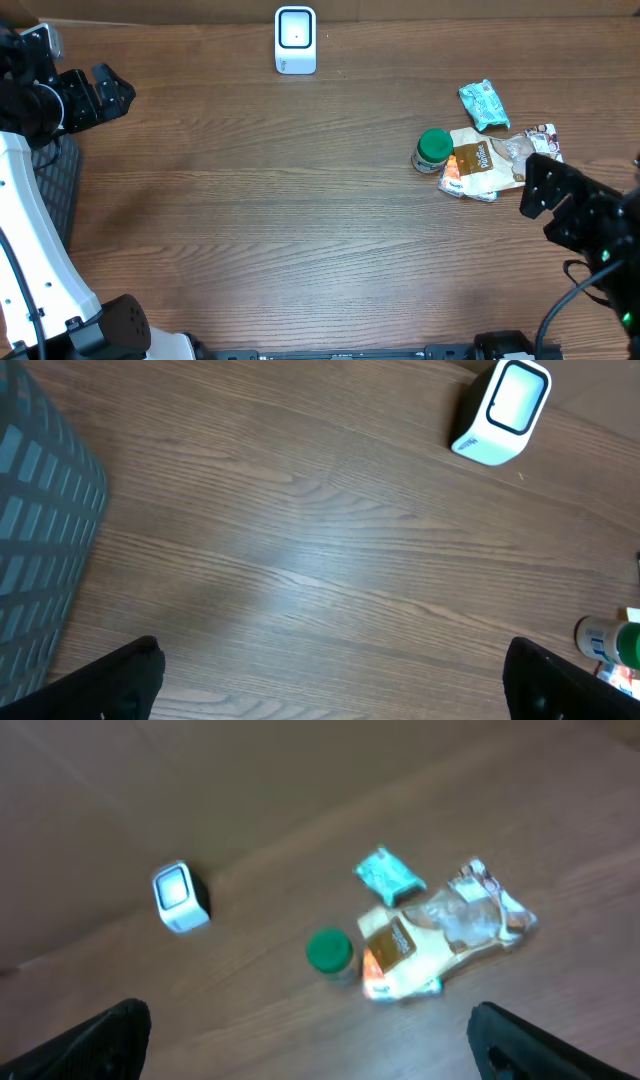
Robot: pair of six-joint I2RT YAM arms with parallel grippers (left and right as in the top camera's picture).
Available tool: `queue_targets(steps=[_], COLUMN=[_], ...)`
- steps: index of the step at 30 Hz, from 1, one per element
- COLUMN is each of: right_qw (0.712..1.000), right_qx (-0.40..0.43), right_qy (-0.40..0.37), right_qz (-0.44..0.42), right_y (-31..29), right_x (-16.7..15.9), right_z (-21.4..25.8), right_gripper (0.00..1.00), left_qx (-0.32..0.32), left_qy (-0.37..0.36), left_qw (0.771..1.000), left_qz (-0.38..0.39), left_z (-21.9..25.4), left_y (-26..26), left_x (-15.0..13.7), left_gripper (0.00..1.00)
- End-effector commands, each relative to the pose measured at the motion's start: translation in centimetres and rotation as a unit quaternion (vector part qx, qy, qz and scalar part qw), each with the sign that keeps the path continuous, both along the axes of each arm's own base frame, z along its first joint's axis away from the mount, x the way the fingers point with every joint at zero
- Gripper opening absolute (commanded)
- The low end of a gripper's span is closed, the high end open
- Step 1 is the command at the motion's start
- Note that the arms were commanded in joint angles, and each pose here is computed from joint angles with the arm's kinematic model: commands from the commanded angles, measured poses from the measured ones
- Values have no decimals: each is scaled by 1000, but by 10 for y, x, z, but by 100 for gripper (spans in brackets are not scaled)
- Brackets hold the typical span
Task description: Scan the item barcode
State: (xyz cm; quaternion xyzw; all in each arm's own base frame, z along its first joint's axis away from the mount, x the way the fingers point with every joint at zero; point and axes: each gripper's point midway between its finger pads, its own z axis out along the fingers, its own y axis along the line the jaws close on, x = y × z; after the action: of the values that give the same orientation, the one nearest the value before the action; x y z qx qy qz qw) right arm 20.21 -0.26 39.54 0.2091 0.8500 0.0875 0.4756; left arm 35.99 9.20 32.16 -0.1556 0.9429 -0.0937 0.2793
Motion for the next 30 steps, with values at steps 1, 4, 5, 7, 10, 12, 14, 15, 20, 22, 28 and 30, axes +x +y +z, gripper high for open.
queue_targets(steps=[1, 4, 5, 7, 10, 12, 14, 15, 20, 22, 28, 30], right_qw=[998, 992, 989, 984, 976, 971, 965, 963, 951, 947, 935, 932], right_qx=[-3, 7, 10, 14, 19, 23, 26, 28, 33, 35, 40, 41], right_qy=[-64, -129, -148, -179, -215, -238, -260, -269, -307, -319, -351, -361], right_qz=[-9, -6, -6, -7, -7, -7, -8, -8, -8, -8, -9, -9], right_y=[-3, -1, -1, -1, -1, -1, -1, -1, 0, 0, 2, 2], right_x=[4, 6, 6, 5, 3, 2, 2, 2, 10, 14, 23, 23], right_z=[-3, -1, -1, -6, -16, -23, -30, -33, -55, -64, -97, -105], right_gripper=[100, 100, 100, 100, 100, 100, 100, 100, 100, 100, 100, 100], left_qx=[7, 7, 7, 7, 7, 7, 7, 7, 7, 7, 7, 7], left_qy=[-12, -12, -12, -12, -12, -12, -13, -12, -12, -12, -12, -12], left_qw=[1000, 1000, 1000, 1000, 1000, 1000, 1000, 1000, 1000, 1000, 1000, 1000], left_qz=[-13, -13, -13, -13, -13, -13, -13, -13, -13, -13, -13, -13], left_z=[8, 8, 8, 8, 8, 8, 8, 8, 8, 8, 8, 8], left_y=[-4, -4, -4, -4, -4, -4, -4, -4, -4, -4, -4, -4], left_x=[0, 0, 0, 0, 0, 0, 0, 0, 0, 0, 0, 0], left_gripper=[99, 100, 99, 100, 100, 100, 100, 100, 100, 100, 100, 100])
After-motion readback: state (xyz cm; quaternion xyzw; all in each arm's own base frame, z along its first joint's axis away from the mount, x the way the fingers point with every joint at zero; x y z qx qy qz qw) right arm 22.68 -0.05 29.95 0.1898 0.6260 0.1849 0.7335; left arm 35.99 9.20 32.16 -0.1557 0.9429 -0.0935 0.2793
